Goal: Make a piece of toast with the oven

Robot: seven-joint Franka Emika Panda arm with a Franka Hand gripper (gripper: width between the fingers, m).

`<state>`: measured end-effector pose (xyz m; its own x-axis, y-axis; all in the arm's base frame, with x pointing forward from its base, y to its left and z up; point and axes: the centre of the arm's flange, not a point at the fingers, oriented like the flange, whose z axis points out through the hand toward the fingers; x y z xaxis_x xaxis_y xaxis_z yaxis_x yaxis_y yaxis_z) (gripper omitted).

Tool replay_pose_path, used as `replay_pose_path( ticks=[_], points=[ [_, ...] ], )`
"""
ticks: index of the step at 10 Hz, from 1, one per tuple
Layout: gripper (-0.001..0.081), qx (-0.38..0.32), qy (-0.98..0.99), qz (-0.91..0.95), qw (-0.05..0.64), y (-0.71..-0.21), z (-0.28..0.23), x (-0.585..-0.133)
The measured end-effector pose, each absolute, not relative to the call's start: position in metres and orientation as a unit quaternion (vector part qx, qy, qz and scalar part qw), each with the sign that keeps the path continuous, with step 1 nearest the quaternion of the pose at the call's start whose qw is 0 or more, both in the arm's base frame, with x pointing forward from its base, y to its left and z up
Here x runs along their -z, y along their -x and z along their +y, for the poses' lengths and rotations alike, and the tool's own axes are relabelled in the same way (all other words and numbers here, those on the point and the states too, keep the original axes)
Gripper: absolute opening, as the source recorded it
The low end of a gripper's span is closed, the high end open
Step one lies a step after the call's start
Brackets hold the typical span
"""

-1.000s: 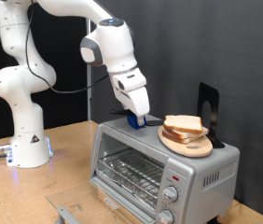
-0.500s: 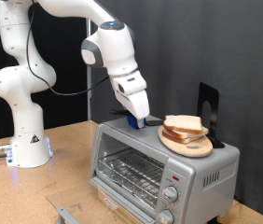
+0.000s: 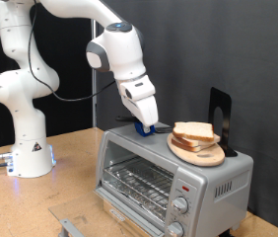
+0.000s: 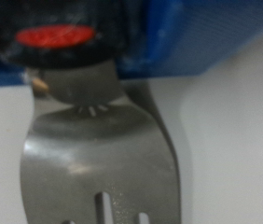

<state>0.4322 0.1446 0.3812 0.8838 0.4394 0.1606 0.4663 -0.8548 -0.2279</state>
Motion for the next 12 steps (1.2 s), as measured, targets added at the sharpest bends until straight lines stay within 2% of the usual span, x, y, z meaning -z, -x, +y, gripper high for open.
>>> replay_pose_path(
  ticks=[7, 8, 9, 10, 11, 12],
  points=[
    [0.0495, 0.041, 0.962, -0.233, 0.133, -0.431, 0.1455, -0.3814],
    [0.0618, 0.04, 0.962, -0.233, 0.133, -0.4309, 0.1456, -0.3809],
    [0.0618, 0.039, 0.963, -0.232, 0.133, -0.431, 0.1455, -0.3797],
    [0.0745, 0.036, 0.963, -0.231, 0.133, -0.4313, 0.1456, -0.3777],
    [0.0745, 0.035, 0.963, -0.231, 0.133, -0.4321, 0.1458, -0.3762],
    [0.0793, 0.035, 0.963, -0.231, 0.133, -0.4327, 0.146, -0.3764]
  ],
)
